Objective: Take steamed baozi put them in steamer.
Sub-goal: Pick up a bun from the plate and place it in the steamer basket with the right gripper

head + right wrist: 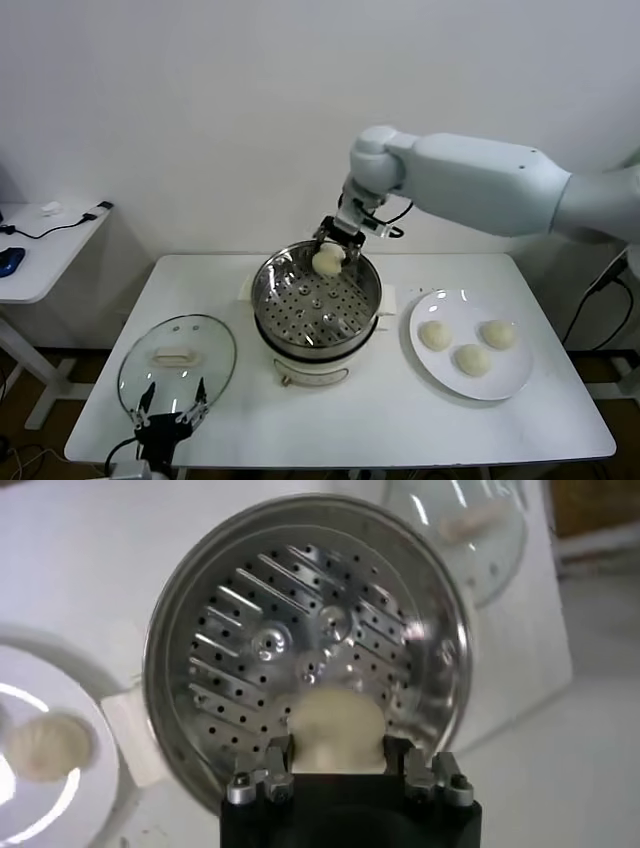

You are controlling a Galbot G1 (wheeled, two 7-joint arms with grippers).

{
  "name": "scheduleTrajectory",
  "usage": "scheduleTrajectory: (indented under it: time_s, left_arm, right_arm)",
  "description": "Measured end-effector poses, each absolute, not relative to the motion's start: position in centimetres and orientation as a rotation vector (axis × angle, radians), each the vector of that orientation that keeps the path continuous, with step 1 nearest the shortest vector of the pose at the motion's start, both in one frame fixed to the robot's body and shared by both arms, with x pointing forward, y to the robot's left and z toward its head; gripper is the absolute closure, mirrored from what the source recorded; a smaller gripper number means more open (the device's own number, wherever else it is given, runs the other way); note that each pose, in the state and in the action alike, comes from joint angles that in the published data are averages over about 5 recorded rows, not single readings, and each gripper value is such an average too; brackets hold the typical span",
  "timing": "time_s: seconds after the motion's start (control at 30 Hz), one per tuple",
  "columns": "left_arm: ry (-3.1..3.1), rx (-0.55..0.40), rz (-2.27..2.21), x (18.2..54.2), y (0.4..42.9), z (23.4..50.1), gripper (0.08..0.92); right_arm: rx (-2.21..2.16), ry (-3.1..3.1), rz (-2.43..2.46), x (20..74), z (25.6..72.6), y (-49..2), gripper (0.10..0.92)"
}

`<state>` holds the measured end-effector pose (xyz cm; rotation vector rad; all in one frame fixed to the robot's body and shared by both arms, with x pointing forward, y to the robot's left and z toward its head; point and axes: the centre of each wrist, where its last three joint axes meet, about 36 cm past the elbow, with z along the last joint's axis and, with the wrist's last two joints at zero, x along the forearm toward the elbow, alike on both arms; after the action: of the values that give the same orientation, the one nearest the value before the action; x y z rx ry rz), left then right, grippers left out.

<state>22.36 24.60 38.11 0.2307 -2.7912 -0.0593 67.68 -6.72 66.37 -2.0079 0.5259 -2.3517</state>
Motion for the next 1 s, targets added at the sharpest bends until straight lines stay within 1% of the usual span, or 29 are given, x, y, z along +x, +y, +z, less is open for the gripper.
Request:
scheduleTrajectory:
  time_s: [0.53, 0.73, 0.77, 0.93, 1.0]
  left_arm:
    - [-2.797, 0.233, -0.058, 22.5, 24.5, 38.1, 0.177]
    - [-2.797, 0.240, -0.056, 22.7, 24.7, 37.9, 0.177]
    - [-2.798, 0.240, -0.056, 22.7, 24.7, 37.9, 0.177]
    - [-2.801, 0.240, -0.056, 22.8, 24.7, 38.0, 0.177]
    - [-2.802, 0.240, -0.056, 22.9, 24.7, 38.0, 0.177]
  right_arm:
    - [-1.948, 0.335, -2.346, 71.4, 60.8, -5.5, 0.426]
    - [-1.953, 0.334, -2.335, 72.2, 59.4, -5.0, 0.408]
    - [-1.954, 0.335, -2.334, 72.3, 59.2, -5.0, 0.393]
    - [-1.955, 0.352, -2.320, 72.6, 58.9, -5.0, 0.262]
    - [-1.954, 0.359, -2.315, 72.7, 59.1, -5.1, 0.223]
